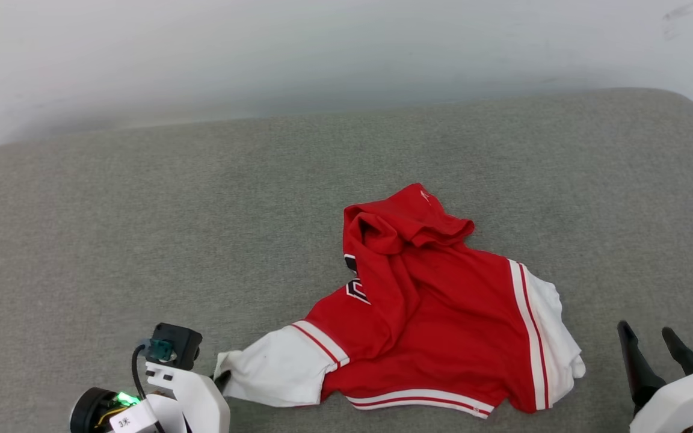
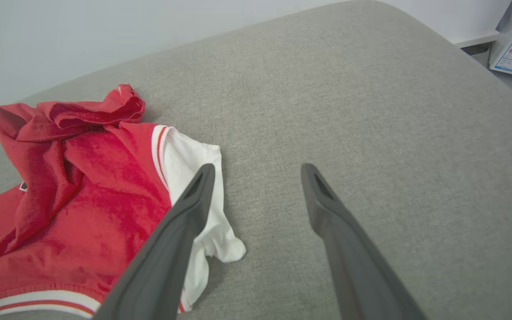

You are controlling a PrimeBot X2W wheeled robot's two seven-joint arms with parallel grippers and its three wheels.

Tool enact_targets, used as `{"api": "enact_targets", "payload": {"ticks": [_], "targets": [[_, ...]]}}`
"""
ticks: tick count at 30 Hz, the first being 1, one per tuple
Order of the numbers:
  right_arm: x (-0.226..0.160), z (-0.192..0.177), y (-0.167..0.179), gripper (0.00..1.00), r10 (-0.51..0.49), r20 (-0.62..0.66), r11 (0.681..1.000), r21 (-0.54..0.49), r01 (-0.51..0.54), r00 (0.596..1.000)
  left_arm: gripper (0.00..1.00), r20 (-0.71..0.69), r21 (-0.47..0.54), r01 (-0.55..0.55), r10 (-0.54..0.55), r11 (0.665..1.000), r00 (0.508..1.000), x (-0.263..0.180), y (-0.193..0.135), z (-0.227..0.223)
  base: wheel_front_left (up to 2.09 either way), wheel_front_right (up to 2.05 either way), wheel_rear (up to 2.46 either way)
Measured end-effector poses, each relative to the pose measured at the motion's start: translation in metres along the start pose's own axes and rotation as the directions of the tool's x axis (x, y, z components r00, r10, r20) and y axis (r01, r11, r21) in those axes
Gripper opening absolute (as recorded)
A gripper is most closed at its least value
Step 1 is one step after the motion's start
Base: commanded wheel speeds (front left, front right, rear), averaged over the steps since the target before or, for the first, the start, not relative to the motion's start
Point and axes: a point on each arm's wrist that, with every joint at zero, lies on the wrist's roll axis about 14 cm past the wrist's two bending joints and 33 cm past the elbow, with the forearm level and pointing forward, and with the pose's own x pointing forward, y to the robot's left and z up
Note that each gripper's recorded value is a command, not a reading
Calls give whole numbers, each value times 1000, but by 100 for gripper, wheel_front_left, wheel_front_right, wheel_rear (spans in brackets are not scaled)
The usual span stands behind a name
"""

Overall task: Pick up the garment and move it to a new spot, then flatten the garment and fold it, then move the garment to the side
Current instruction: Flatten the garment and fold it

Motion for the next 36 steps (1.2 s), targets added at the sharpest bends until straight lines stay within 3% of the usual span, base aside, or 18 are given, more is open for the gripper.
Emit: {"api": "enact_targets", "payload": {"ticks": [5, 13, 20, 21, 22, 24, 26, 28, 33, 36], "targets": [[3, -31, -8, 100, 11, -213, 1000, -10, -13, 977, 0, 95, 3, -40, 39, 999, 995, -14, 4, 20, 0, 0, 0], [17, -62, 19, 100, 116, -462, 985, -58, -161, 879, 0, 138, 29, -38, 34, 999, 990, -22, 1, 34, 0, 0, 0], [17, -102, 31, 100, 150, -632, 973, -41, -226, 761, 0, 131, -2, -46, 46, 999, 990, -17, 4, 30, 0, 0, 0], [21, -109, 29, 84, 144, -669, 972, -43, -231, 729, 0, 128, -15, -46, 48, 999, 991, -14, 5, 28, 0, 0, 0], [22, -110, 29, 58, 144, -674, 972, -41, -231, 724, 0, 124, -17, -49, 51, 999, 991, -13, 7, 28, 0, 0, 0], [25, -113, 28, 40, 140, -686, 971, -44, -233, 714, 0, 122, -27, -52, 55, 998, 991, -12, 8, 27, 0, 0, 0], [27, -115, 27, 30, 136, -699, 972, -42, -230, 702, 0, 123, -30, -53, 56, 998, 991, -11, 9, 27, 0, 0, 0], [28, -116, 28, 0, 140, -708, 972, -34, -231, 692, 0, 128, -32, -53, 57, 998, 990, -11, 9, 28, 0, 0, 0], [26, -112, 32, 0, 154, -700, 970, -28, -242, 698, 0, 162, -45, -63, 69, 997, 984, -16, 9, 33, 0, 0, 0], [26, -99, 30, 0, 155, -655, 970, -40, -239, 739, 0, 206, -50, -84, 93, 995, 974, -24, 13, 41, 0, 0, 0]]}}
